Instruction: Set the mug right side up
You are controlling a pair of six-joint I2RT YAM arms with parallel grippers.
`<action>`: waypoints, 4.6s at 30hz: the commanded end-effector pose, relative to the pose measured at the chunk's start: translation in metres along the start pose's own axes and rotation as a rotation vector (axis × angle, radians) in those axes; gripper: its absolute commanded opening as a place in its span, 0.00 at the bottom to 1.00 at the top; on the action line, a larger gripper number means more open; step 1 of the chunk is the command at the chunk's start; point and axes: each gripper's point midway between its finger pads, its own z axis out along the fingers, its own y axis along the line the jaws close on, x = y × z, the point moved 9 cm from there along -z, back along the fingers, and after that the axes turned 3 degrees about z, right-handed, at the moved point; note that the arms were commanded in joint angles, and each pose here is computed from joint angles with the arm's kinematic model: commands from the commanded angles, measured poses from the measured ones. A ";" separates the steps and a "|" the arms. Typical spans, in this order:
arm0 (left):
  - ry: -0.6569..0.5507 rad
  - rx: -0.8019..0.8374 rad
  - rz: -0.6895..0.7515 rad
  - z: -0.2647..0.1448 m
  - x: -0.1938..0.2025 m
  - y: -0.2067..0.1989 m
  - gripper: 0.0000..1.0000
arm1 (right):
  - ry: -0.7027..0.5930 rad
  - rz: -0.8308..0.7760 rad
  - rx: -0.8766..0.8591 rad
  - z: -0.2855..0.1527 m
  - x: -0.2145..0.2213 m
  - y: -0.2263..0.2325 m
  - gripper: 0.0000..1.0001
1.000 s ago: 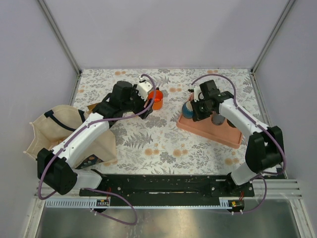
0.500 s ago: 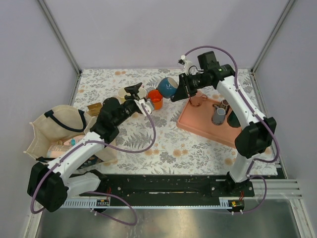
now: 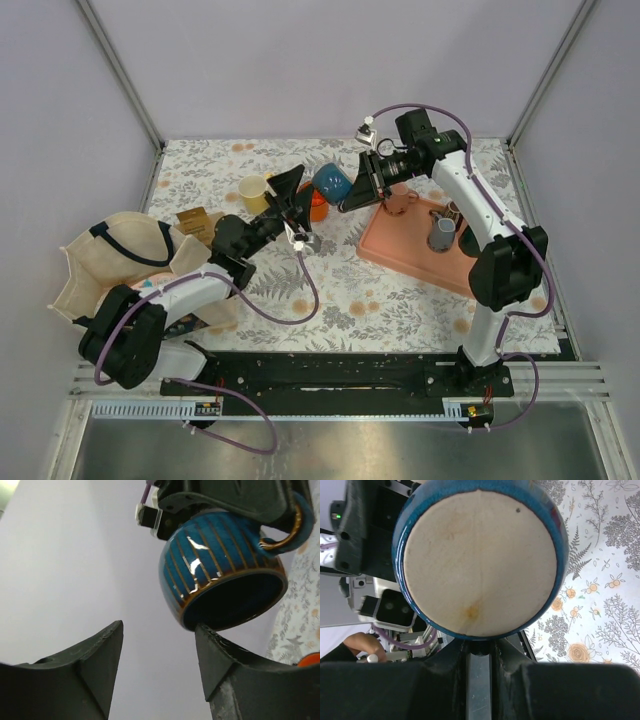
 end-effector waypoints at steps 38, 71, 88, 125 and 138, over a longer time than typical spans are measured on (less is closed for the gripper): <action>0.666 0.709 -0.856 0.087 -0.021 0.002 0.00 | -0.624 -0.206 1.027 -0.174 0.042 0.043 0.99; 1.765 0.520 -1.245 0.071 -0.003 -0.164 0.00 | -0.611 -0.038 0.943 -0.159 0.089 0.013 0.99; 1.465 0.662 -1.296 0.074 -0.022 -0.101 0.46 | -0.603 -0.060 0.972 -0.162 0.092 0.012 0.99; 0.345 1.313 -0.556 0.085 0.003 -0.179 0.42 | -0.566 -0.009 0.917 -0.151 0.107 -0.002 0.99; 0.345 1.247 -0.505 0.125 0.038 -0.187 0.40 | -0.528 0.015 0.959 -0.153 0.108 -0.017 0.99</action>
